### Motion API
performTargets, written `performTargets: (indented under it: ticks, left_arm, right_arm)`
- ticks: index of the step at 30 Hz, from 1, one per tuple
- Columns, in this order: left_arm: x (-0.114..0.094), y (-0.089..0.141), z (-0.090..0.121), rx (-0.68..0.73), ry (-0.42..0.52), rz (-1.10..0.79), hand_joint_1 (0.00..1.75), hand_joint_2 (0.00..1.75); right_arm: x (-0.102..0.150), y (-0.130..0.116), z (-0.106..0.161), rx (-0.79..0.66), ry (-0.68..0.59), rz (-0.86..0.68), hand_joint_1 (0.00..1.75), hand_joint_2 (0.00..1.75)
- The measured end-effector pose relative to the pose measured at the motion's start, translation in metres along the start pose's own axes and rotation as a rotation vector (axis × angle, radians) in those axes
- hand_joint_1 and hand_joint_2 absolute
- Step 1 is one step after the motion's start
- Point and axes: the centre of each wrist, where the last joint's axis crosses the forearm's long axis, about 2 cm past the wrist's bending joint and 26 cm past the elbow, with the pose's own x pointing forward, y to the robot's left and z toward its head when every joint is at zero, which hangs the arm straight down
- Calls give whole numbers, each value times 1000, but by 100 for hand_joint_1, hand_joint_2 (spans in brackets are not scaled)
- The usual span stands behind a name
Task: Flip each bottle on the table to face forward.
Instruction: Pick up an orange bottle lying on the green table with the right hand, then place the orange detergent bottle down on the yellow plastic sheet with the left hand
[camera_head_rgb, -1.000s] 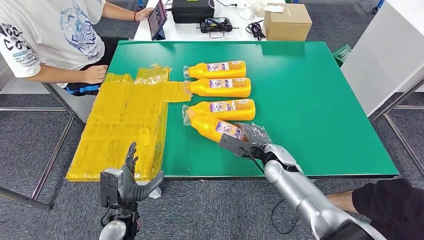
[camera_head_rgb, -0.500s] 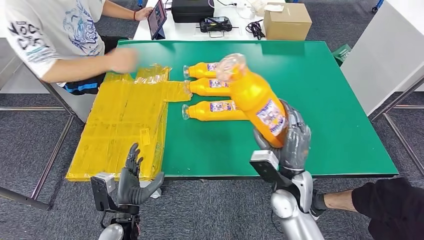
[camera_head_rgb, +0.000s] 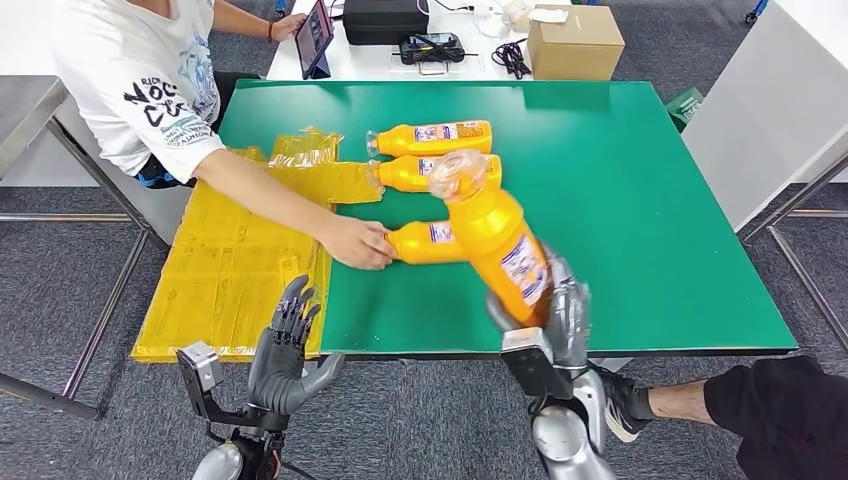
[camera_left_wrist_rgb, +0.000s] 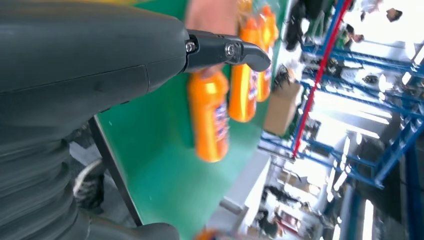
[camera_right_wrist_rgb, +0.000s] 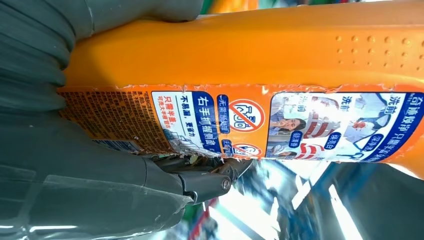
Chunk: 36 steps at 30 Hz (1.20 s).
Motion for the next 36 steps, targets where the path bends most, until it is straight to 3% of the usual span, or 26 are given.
performTargets:
  ticks: [8, 18, 28, 36]
  left_arm:
    - [3, -5, -4, -87, -1, 11, 0, 175]
    - [1, -7, -11, -142, 14, 3, 0, 175]
    - [-4, -1, -6, -105, 61, -25, 0, 175]
    - [-7, 5, -2, -77, 84, -8, 0, 175]
  right_arm:
    - [6, 48, 21, 165, 61, -126, 175, 175]
    - [29, 112, 32, 424, 36, -198, 175, 175]
    - [30, 135, 41, 597, 31, -164, 175, 175]
    - [25, 141, 43, 664, 39, -132, 175, 175]
